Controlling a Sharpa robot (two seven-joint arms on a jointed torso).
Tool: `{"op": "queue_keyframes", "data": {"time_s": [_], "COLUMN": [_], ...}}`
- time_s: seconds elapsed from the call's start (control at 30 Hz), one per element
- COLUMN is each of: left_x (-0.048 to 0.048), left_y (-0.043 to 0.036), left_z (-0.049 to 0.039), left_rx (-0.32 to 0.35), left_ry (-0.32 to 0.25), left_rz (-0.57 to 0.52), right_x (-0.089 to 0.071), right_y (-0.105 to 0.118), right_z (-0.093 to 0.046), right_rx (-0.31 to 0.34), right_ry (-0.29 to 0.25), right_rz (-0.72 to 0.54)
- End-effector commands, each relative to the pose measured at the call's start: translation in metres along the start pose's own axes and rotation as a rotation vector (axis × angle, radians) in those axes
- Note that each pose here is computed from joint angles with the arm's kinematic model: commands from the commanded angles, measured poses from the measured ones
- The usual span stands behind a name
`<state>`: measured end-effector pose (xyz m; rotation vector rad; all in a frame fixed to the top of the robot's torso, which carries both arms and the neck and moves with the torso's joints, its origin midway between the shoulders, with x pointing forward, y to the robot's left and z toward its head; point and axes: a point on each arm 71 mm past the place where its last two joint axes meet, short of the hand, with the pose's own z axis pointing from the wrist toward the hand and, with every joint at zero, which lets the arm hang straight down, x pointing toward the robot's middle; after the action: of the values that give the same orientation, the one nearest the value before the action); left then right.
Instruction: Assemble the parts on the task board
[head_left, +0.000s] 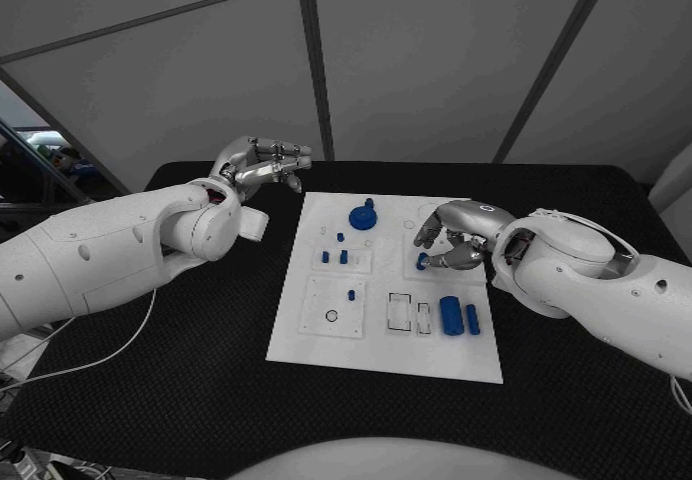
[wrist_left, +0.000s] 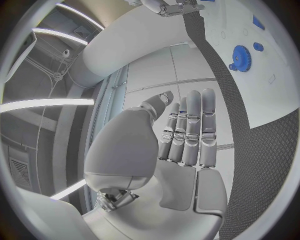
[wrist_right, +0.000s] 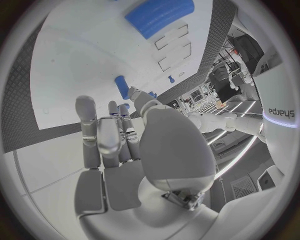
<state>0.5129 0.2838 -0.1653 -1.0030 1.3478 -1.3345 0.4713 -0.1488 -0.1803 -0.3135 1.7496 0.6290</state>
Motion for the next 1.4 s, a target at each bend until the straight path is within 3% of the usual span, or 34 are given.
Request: {"op": "queue_keyframes", "data": {"time_s": [0.03, 0.93, 1.1, 1.4], "left_x": [0.0008, 0.0009, 0.0008, 0.0007], "left_y": [-0.0020, 0.0000, 0.0002, 0.0007], "left_z": [0.0004, 0.0012, 0.0013, 0.0017], "left_rx": [0.015, -0.008, -0.010, -0.012], "left_ry": [-0.001, 0.001, 0.001, 0.001], "left_rz": [-0.017, -0.018, -0.018, -0.018], "right_x": [0.002, 0.008, 0.005, -0.003], "right_y": [0.001, 0.002, 0.003, 0.006], "right_z": [0.002, 0.005, 0.005, 0.003], "right_rx": [-0.005, 0.015, 0.011, 0.000], "right_ry": [0.025, 0.077, 0.042, -0.070], "right_rz": [-0.031, -0.055, -0.049, -0.022]}}
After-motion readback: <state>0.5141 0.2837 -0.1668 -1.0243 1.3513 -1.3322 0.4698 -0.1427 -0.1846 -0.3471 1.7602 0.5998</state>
